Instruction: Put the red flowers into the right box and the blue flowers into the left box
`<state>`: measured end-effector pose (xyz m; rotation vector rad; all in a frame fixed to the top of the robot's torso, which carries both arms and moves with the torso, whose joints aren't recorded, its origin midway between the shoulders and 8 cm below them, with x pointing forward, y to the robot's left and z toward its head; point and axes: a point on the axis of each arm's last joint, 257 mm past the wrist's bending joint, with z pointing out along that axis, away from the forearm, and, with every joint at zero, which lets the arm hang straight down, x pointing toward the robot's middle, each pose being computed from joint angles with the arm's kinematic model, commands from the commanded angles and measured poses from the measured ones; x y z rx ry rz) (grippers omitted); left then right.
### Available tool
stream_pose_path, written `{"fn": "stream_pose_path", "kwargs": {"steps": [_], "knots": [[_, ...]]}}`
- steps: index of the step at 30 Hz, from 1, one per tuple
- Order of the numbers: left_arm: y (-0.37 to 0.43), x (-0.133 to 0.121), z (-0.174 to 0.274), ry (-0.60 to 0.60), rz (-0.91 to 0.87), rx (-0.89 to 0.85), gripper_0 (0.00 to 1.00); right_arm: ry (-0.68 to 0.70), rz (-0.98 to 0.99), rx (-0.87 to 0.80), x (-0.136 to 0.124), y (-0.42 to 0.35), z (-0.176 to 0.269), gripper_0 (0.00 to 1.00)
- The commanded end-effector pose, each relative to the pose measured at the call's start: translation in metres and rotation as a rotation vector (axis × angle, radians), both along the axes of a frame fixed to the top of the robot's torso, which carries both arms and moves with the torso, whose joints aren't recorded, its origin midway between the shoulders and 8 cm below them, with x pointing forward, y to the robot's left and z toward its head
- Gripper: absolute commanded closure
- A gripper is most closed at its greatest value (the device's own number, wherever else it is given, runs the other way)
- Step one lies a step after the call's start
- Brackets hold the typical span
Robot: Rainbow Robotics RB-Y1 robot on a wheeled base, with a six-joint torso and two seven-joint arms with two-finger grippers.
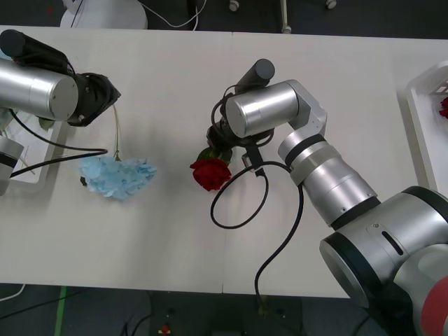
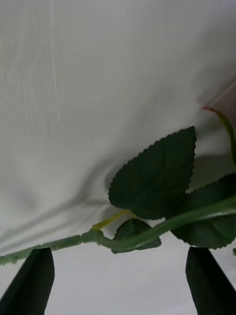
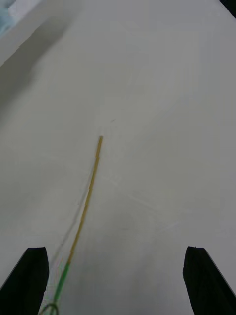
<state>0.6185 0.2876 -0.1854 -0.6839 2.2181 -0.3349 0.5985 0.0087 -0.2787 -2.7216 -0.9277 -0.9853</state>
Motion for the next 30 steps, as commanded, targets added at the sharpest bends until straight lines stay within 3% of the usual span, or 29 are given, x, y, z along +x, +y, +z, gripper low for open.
{"fn": "stream_pose_path", "kwargs": {"steps": [1,9,20,22,24,30], "knots": [[0.032,0.005,0.024,-0.028,-0.036,0.096,0.22,0.001,0.077,-0.016,-0.012,0.025,0.002,0.23],[0.052,-0.012,0.002,0.080,-0.262,0.361,0.21,0.026,0.092,-0.027,-0.022,0.024,-0.014,0.23],[0.028,-0.033,-0.052,0.176,-0.450,0.382,0.21,0.007,0.088,-0.046,-0.021,0.016,-0.024,0.25],[0.024,-0.037,-0.060,0.187,-0.458,0.375,0.22,0.005,0.086,-0.043,-0.021,0.016,-0.024,0.67],[0.023,-0.038,-0.064,0.191,-0.462,0.378,0.22,0.009,0.083,-0.035,-0.021,0.016,-0.025,1.00],[0.021,-0.044,-0.080,0.196,-0.476,0.384,0.21,0.008,0.085,-0.035,-0.021,0.017,-0.024,1.00]]}}
